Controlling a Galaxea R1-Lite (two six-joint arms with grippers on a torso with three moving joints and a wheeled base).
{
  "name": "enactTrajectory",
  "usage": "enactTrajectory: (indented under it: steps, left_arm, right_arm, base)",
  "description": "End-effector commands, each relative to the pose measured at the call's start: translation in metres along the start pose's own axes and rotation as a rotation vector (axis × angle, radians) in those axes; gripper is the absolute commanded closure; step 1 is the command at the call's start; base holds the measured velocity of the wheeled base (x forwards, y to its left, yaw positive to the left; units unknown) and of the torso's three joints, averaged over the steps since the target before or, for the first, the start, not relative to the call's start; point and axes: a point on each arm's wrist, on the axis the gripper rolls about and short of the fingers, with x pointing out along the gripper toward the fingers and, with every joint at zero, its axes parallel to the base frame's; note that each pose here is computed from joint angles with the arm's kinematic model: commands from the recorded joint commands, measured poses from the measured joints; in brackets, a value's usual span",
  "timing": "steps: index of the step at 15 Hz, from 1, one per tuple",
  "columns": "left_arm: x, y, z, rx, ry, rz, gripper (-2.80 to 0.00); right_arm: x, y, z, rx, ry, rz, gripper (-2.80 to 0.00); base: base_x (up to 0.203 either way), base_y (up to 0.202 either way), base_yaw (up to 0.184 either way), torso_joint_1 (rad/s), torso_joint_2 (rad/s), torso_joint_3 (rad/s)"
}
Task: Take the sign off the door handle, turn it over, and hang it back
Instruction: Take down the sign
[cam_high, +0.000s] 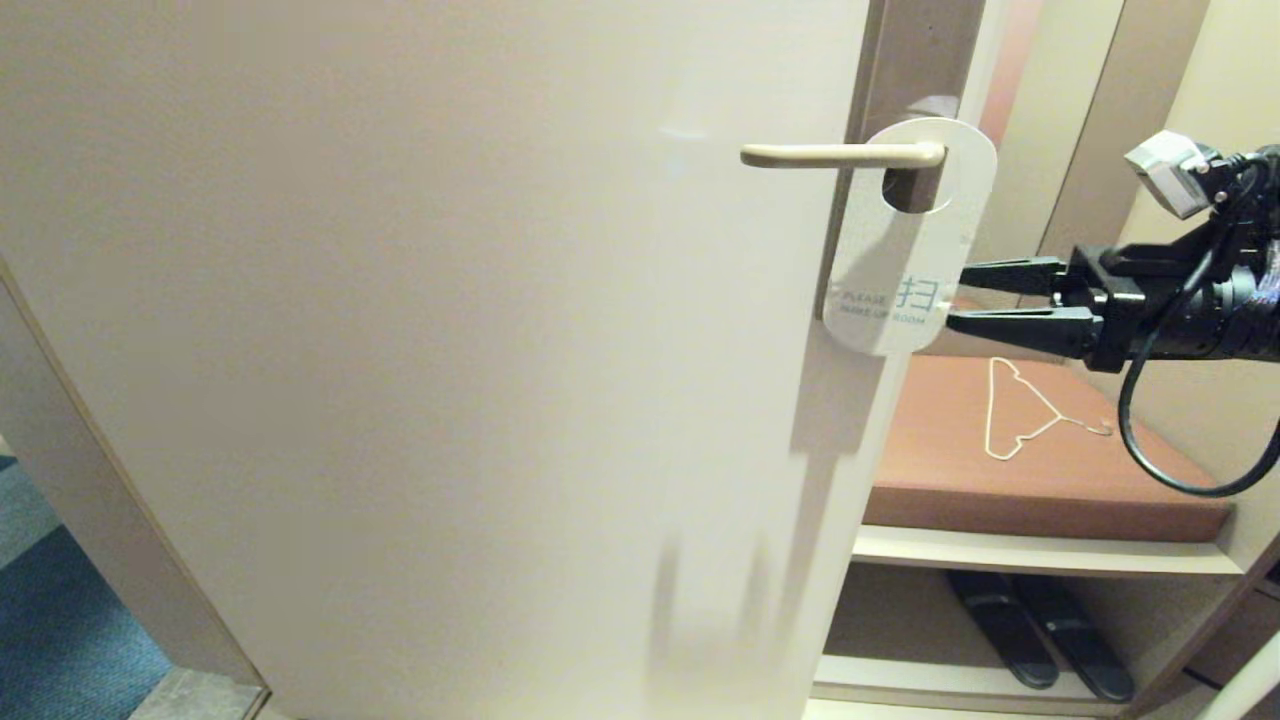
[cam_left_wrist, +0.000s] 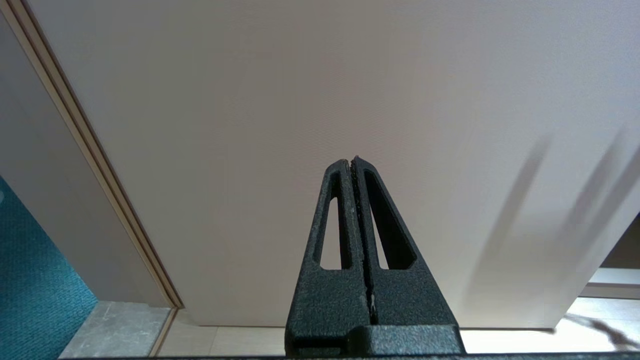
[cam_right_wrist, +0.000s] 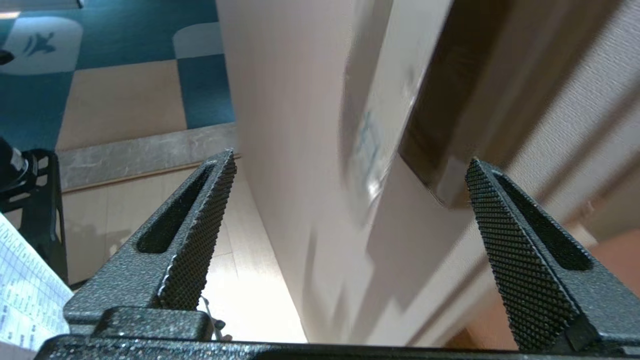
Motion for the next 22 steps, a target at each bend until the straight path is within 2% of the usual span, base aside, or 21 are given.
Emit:
enactTrajectory:
  steps: [1, 8, 22]
  left_arm:
    - [0.000, 0.000, 0.000, 0.000, 0.000, -0.001, 0.00]
    - [0.000, 0.000, 0.000, 0.000, 0.000, -0.001, 0.00]
    - [0.000, 0.000, 0.000, 0.000, 0.000, -0.001, 0.00]
  right_arm:
    - [0.007, -0.004, -0.004, 0.002, 0.001, 0.021, -2.80]
    - [0.011, -0.008, -0.004, 0.002, 0.002, 0.023, -2.80]
    - [0.035, 0.003, 0.012, -0.049, -0.019, 0.106, -2.80]
  base:
    - [0.000, 0.000, 0.000, 0.000, 0.00, 0.000]
    - [0.000, 0.000, 0.000, 0.000, 0.00, 0.000]
    - [0.000, 0.000, 0.000, 0.000, 0.00, 0.000]
